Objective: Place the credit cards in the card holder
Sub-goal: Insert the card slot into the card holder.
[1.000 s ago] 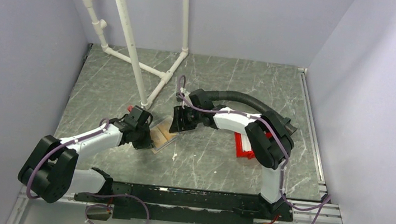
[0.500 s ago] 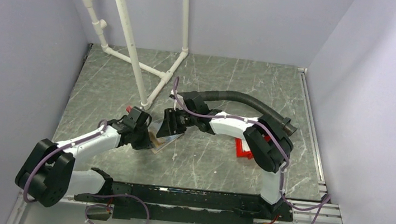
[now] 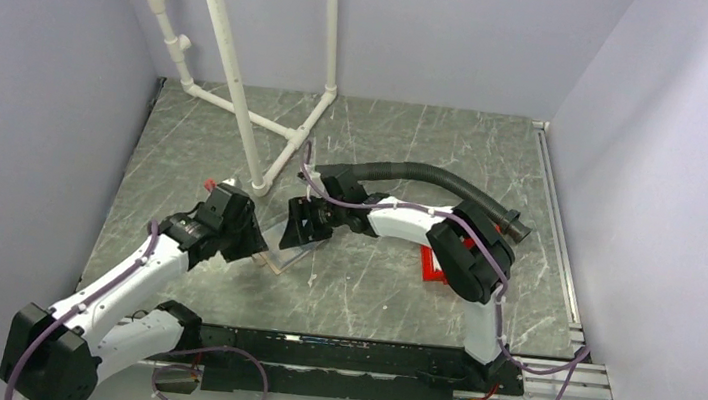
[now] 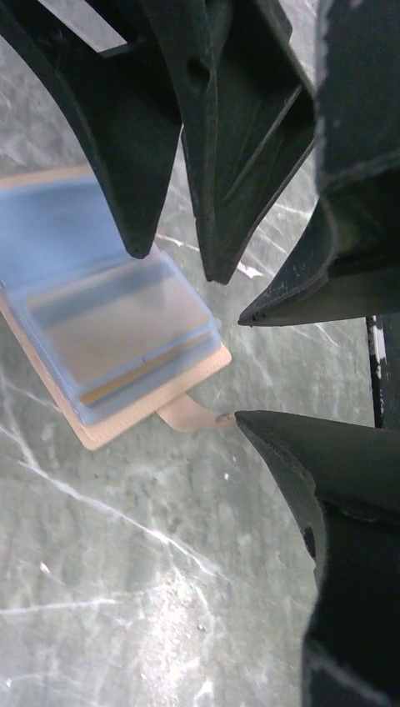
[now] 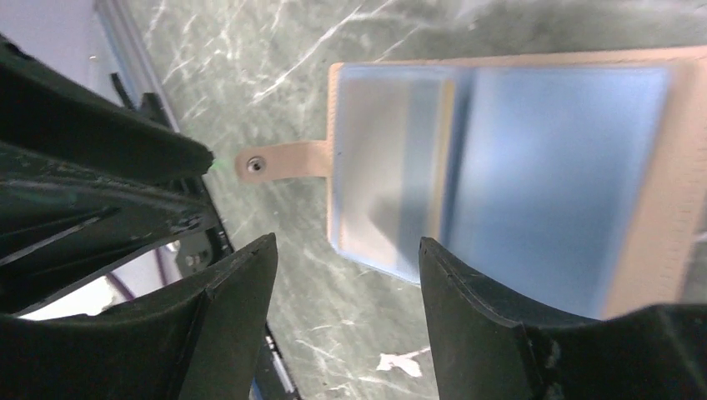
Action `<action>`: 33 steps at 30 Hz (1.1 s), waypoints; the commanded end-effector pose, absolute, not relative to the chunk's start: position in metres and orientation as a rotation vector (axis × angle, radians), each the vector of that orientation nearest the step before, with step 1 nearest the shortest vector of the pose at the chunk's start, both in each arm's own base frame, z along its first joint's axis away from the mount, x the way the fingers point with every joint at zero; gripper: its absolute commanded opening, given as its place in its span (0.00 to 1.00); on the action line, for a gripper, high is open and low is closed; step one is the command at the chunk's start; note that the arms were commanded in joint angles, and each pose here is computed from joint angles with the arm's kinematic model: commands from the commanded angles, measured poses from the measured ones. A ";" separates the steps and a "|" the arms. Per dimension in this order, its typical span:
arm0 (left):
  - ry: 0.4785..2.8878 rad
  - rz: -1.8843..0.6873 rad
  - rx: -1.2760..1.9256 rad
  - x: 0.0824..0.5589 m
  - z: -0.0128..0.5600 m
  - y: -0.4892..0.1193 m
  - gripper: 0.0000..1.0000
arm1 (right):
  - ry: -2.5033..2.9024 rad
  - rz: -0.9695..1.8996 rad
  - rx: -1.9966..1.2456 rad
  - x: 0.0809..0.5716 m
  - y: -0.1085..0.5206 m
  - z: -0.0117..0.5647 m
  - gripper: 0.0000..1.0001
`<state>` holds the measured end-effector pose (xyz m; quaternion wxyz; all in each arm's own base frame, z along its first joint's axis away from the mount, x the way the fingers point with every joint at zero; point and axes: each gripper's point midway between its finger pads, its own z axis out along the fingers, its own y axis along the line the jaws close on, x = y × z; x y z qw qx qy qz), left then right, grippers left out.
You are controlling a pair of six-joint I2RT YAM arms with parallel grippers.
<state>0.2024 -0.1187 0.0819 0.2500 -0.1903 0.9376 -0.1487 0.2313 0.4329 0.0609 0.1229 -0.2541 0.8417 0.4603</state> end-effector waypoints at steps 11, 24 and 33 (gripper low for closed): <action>2.523 -0.454 -0.559 0.227 0.095 -0.117 0.43 | 2.283 0.694 -0.968 0.268 0.428 0.056 0.75; 2.513 -0.626 -0.504 0.239 0.098 -0.134 0.49 | 2.325 0.532 -0.766 0.277 0.417 0.039 0.31; 2.476 -0.834 -0.410 0.260 0.096 -0.166 0.31 | 2.404 1.104 -0.516 0.268 0.418 0.047 0.12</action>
